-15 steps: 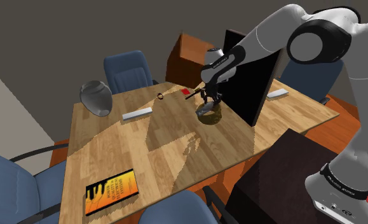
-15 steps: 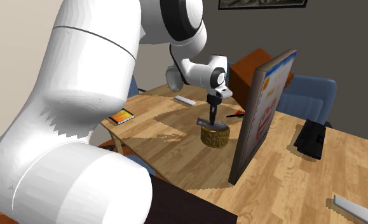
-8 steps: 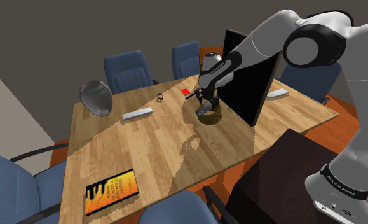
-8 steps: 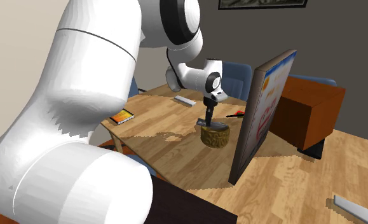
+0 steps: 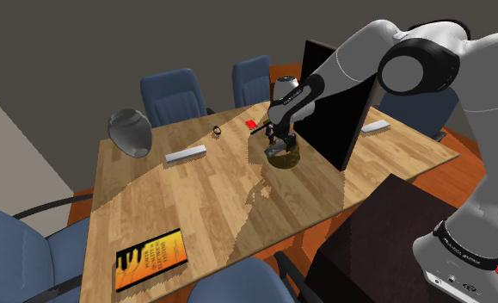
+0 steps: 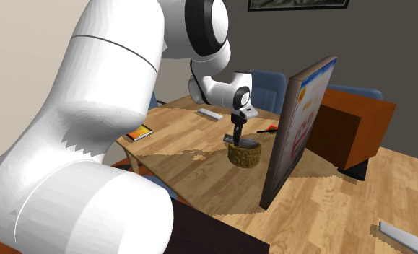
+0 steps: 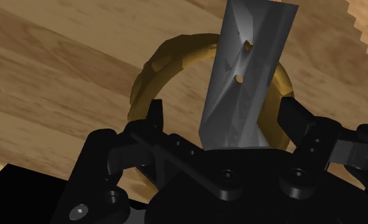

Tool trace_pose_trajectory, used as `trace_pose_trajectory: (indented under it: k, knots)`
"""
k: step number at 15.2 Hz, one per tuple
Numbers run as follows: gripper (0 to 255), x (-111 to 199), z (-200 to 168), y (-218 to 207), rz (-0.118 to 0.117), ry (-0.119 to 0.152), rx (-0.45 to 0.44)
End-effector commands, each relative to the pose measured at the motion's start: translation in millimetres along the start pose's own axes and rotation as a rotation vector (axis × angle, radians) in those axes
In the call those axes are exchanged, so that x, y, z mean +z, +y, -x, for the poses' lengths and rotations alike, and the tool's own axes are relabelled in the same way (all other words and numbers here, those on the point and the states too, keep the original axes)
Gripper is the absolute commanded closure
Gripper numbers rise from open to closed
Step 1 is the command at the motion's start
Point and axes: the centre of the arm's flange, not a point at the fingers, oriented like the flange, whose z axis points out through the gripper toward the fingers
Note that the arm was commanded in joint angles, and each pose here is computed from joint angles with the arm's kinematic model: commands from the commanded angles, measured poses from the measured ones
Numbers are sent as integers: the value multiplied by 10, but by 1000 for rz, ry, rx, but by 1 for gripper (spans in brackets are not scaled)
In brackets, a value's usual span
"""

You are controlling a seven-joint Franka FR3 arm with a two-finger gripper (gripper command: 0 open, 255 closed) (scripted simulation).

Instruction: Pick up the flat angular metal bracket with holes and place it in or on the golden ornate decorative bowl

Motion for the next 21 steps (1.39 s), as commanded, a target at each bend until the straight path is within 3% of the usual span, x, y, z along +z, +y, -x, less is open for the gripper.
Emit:
trace_pose_trajectory:
  k: [1, 2, 3, 12, 21]
  knots:
    - [0, 1, 0, 0, 0, 0, 0]
    - [0, 0, 0, 0, 0, 0, 0]
    - [255, 0, 0, 0, 0, 0, 0]
    - [255, 1, 0, 0, 0, 0, 0]
    - [255, -474, -13, -5, 0, 0, 0]
